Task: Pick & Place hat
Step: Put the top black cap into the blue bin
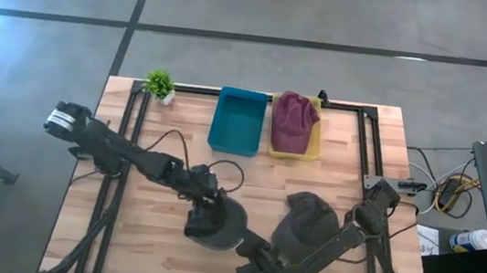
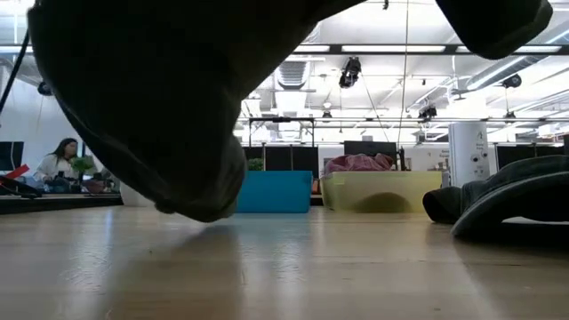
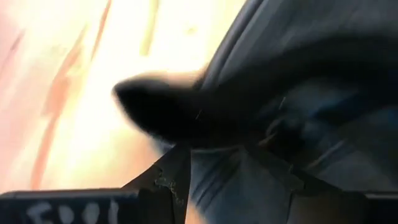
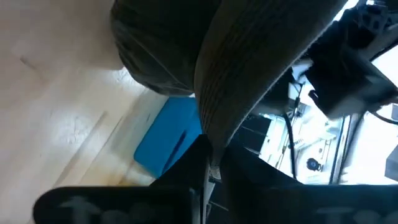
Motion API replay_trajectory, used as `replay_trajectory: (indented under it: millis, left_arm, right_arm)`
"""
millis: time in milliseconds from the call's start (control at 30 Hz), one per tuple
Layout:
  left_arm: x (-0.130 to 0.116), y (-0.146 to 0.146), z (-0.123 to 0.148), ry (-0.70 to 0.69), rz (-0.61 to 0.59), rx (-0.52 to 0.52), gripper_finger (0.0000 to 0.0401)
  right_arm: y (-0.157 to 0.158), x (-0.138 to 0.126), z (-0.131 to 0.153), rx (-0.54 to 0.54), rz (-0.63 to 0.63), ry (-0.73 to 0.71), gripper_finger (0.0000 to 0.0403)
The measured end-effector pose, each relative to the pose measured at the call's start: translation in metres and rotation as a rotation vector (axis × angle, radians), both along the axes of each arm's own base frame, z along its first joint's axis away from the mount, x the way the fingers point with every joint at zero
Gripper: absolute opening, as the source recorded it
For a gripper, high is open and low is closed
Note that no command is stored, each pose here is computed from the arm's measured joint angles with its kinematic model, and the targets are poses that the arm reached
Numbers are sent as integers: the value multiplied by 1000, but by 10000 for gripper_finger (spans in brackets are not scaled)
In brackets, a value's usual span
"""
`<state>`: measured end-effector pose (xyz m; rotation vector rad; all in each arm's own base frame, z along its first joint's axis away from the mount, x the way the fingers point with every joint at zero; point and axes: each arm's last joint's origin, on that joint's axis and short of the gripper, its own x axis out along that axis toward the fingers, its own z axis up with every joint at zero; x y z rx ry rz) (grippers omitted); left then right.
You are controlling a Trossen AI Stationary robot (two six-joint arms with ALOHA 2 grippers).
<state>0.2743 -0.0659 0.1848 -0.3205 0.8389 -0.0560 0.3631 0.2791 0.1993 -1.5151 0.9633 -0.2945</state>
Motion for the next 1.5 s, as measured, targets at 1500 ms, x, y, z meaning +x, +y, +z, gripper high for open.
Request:
replay_trajectory:
  millis: [1500]
  left_arm:
    - [20,-20,-23,-152,-51,-324,138]
  right_arm:
    - [-21,7,-41,168,-94,23,29]
